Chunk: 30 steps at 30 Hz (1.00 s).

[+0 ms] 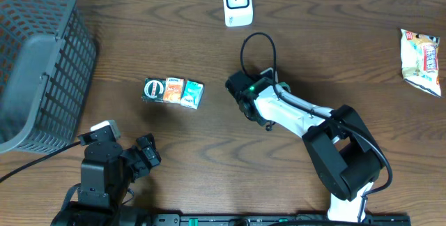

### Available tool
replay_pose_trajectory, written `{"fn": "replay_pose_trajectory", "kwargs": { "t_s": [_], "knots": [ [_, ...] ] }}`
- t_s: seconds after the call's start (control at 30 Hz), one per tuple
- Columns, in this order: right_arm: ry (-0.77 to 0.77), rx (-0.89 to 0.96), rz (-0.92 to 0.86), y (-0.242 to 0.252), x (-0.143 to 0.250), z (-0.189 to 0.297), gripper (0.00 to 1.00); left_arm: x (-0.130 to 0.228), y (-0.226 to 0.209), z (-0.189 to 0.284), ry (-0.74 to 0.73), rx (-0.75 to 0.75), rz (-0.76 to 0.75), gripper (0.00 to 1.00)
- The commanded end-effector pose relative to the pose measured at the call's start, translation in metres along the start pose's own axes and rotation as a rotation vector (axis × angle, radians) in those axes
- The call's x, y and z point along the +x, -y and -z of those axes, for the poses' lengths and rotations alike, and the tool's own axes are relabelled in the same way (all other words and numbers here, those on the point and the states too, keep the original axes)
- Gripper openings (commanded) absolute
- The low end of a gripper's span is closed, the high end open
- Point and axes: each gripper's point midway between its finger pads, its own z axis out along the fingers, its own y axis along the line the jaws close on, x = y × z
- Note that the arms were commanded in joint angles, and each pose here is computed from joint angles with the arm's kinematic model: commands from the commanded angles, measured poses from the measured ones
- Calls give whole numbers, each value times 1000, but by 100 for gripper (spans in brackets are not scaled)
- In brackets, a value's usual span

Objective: Scan the item barcode

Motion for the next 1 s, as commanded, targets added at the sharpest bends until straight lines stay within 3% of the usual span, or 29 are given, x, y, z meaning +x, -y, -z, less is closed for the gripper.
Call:
{"fn": "replay_pose_trajectory", "kwargs": {
  "t_s": [0.0, 0.2, 0.53, 0.83, 0.9, 0.97],
  "knots": [
    [-10, 18, 5, 1, 6, -2, 21, -1, 0, 1, 8, 0, 1, 98],
    [-57, -86, 47, -22, 19, 7, 28, -1, 0, 1, 8, 0, 1, 98],
    [-71, -162, 134, -44, 24, 39, 31, -1, 0, 1, 8, 0, 1, 98],
    [-86, -267, 189, -70, 33, 66, 43, -1, 0, 1, 8, 0, 0, 98],
    [-90, -303, 195, -79, 35, 70, 53, -1, 0, 1, 8, 0, 1, 98],
    [-100, -340, 196, -86, 38, 74, 75, -1, 0, 1, 8, 0, 1, 97]
  ]
}}
